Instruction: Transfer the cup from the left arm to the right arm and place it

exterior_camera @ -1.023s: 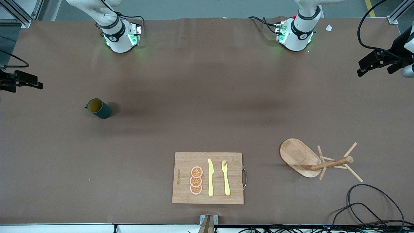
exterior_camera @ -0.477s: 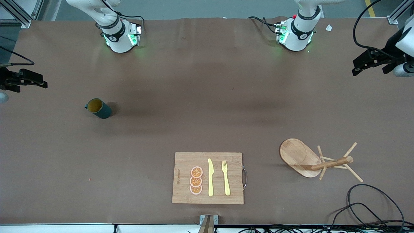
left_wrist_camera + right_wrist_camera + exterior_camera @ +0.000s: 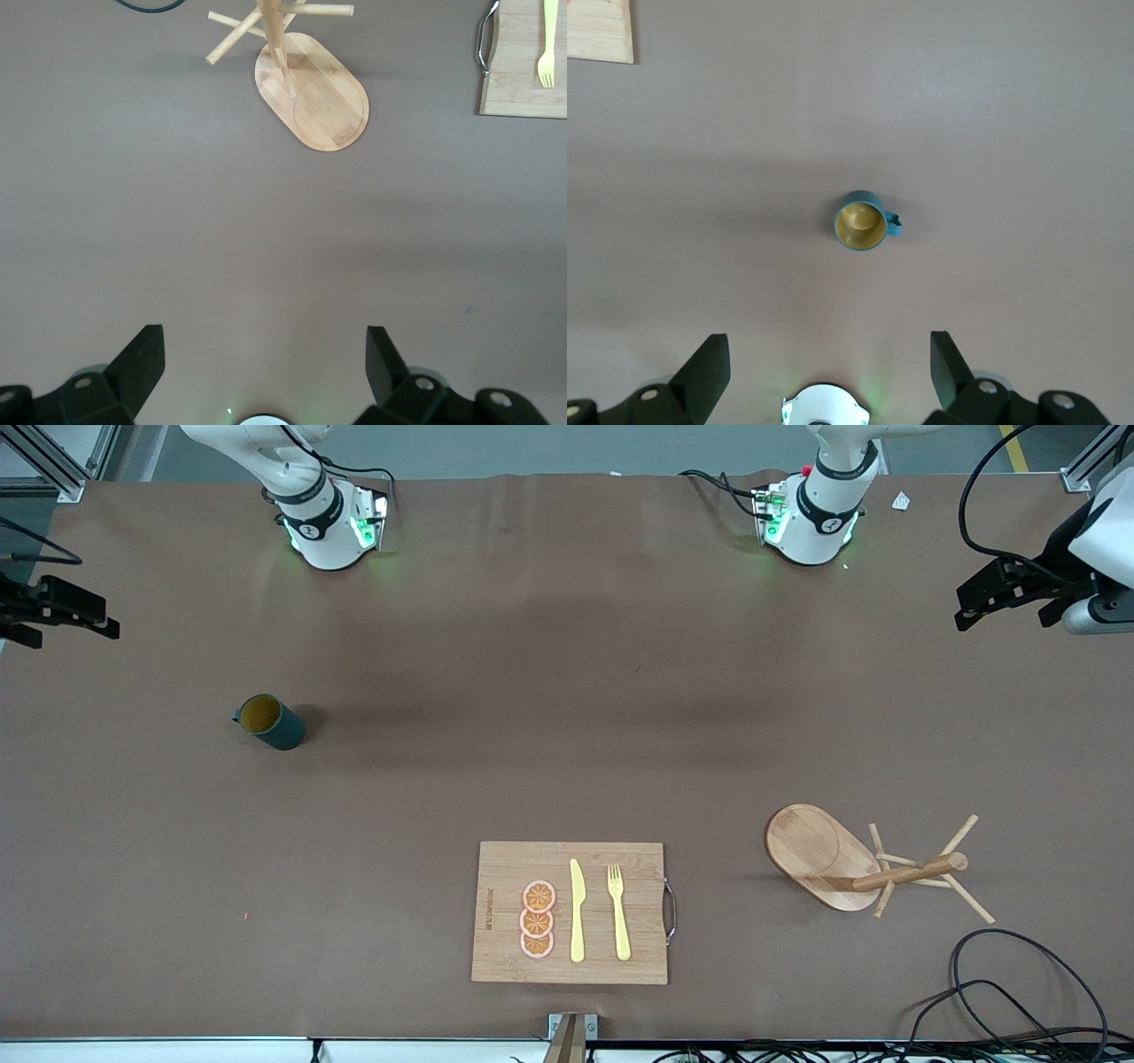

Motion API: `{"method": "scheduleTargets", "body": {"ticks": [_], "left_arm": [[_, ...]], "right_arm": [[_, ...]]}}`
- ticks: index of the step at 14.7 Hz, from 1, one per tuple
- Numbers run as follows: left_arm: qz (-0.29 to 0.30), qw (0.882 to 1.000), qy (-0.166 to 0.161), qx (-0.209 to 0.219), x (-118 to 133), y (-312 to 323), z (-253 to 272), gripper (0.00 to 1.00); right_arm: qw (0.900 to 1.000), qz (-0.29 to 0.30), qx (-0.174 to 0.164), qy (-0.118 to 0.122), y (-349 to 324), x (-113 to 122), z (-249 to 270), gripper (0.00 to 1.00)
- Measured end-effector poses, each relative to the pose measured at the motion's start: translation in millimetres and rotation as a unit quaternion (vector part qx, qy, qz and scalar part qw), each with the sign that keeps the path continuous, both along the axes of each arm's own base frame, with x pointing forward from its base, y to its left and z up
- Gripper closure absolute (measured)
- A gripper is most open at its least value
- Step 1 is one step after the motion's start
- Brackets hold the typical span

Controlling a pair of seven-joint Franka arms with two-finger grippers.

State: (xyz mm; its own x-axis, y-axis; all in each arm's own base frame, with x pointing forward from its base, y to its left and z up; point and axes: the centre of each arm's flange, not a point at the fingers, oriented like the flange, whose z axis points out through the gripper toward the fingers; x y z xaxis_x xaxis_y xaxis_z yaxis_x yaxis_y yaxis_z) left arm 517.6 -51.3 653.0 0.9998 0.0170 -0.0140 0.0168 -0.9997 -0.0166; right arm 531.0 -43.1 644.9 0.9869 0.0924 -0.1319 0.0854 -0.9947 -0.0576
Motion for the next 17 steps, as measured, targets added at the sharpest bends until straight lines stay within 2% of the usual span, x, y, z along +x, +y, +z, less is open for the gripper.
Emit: {"method": "scheduleTargets", "body": {"ticks": [6, 9, 17], "left_arm": [[-0.024, 1.000, -0.003, -0.001, 0.4, 4.6, 3.1, 0.00], [-0.026, 1.000, -0.007, -0.001, 0.3, 4.1, 7.1, 0.00], [-0.028, 1.000, -0.008, -0.001, 0.2, 2.5, 8.0, 0.00]], "right_arm": [[1.000, -0.012, 0.002, -0.015, 3.8, -38.9, 19.8, 0.00], [1.000, -0.008, -0.009, -0.016, 13.2, -39.6, 18.8, 0.00], [1.000, -0.006, -0.013, -0.026, 15.4, -36.4, 18.5, 0.00]]}}
